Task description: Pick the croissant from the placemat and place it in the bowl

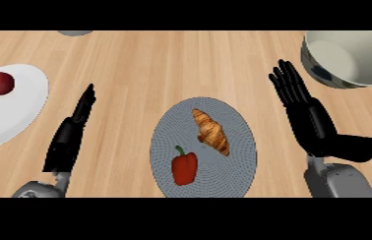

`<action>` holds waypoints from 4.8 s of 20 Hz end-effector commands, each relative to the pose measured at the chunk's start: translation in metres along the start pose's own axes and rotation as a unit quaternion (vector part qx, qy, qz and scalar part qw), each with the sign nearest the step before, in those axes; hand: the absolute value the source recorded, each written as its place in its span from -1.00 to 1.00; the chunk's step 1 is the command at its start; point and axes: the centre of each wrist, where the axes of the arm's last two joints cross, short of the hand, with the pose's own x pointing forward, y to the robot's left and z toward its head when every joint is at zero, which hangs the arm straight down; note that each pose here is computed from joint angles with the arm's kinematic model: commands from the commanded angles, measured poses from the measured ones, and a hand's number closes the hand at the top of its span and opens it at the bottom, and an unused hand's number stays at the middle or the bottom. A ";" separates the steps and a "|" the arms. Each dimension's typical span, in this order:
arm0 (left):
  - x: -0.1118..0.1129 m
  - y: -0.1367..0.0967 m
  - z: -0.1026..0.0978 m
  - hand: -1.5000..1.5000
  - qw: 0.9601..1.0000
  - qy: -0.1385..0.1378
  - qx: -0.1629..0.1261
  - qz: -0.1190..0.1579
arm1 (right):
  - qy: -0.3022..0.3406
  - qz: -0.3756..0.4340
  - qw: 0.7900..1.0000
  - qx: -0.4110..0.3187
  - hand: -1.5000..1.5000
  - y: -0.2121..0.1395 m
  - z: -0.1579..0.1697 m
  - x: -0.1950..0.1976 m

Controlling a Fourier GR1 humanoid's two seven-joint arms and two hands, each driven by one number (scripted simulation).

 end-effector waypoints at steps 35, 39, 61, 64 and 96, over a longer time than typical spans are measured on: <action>0.026 0.101 -0.056 0.00 0.986 -0.067 0.091 0.120 | -0.017 0.509 0.722 0.468 -1.00 0.055 -0.009 0.162; 0.037 0.096 -0.060 0.00 0.987 -0.061 0.090 0.120 | 0.005 0.520 0.707 0.479 -1.00 0.066 -0.021 0.164; 0.017 0.086 -0.056 0.00 0.986 -0.062 0.085 0.126 | 0.057 0.532 0.698 0.477 -1.00 0.065 -0.044 0.036; 0.027 0.076 -0.051 0.00 0.987 -0.061 0.082 0.121 | 0.053 0.530 0.700 0.476 -1.00 0.077 -0.048 0.026; 0.020 0.081 -0.047 0.00 0.987 -0.055 0.084 0.125 | 0.089 0.542 0.681 0.485 -1.00 0.118 -0.069 -0.060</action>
